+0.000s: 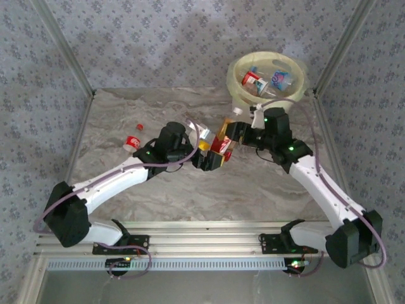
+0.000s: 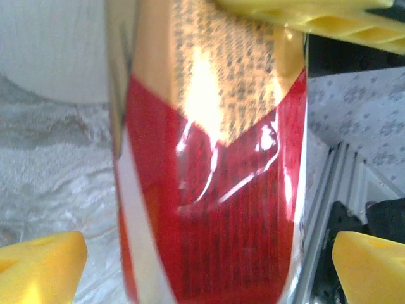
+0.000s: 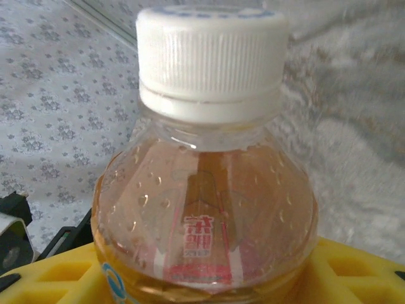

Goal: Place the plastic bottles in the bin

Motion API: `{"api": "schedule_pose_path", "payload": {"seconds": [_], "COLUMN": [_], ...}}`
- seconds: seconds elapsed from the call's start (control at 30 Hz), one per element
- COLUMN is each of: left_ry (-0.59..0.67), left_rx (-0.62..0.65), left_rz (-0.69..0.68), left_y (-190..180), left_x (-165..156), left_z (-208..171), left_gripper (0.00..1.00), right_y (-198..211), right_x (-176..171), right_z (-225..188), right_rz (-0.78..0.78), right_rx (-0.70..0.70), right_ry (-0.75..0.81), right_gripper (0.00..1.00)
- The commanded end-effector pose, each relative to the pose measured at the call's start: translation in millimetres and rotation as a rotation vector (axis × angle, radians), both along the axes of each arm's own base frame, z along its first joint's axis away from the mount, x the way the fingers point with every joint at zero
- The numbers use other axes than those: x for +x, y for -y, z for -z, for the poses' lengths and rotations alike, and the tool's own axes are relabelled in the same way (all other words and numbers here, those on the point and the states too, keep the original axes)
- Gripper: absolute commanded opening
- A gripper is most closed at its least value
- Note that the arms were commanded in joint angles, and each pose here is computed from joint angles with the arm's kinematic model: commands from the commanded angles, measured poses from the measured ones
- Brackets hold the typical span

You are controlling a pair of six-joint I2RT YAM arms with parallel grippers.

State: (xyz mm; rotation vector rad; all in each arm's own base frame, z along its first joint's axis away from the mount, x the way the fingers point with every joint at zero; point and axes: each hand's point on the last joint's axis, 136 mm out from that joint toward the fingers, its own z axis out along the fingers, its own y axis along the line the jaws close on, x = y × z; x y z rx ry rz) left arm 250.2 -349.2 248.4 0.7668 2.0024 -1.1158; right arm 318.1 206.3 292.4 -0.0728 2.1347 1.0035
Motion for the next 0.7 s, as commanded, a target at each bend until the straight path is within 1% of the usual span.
{"api": "schedule_pose_path", "payload": {"seconds": [0.0,0.07,0.27,0.4,0.47,0.53,0.67], "left_ry": [0.086,0.123,0.219,0.272,0.29,0.304,0.321], "left_rx": [-0.15,-0.181,-0.282,-0.317,-0.328,-0.341,-0.341], "left_rz": [0.013,0.001,-0.014,-0.045,-0.059,-0.067,-0.079], "left_y": [2.3,-0.2,-10.5,-21.2,-25.6,-28.6,-33.4], "left_x": [-5.6,-5.3,-11.6,-14.6,-15.7,-17.3,-18.5], "left_z": [-47.9,-59.7,-100.9,-121.7,-129.3,-136.2,-141.7], "left_gripper": [1.0,1.0,1.0,1.0,1.0,1.0,1.0], "right_y": [20.5,30.5,58.9,72.1,81.0,85.0,94.7], "right_x": [-9.7,-10.7,-5.4,4.4,13.5,21.0,43.5], "right_z": [-43.5,-69.7,-118.2,-148.6,-162.0,-172.2,-192.5], "right_rz": [-0.002,0.03,0.14,0.198,0.246,0.269,0.332], "right_rx": [-0.116,-0.145,-0.27,-0.358,-0.425,-0.463,-0.58], "right_ry": [0.172,0.241,0.383,0.476,0.52,0.547,0.618], "right_gripper": [0.6,0.6,0.61,0.61,0.61,0.61,0.61]}}
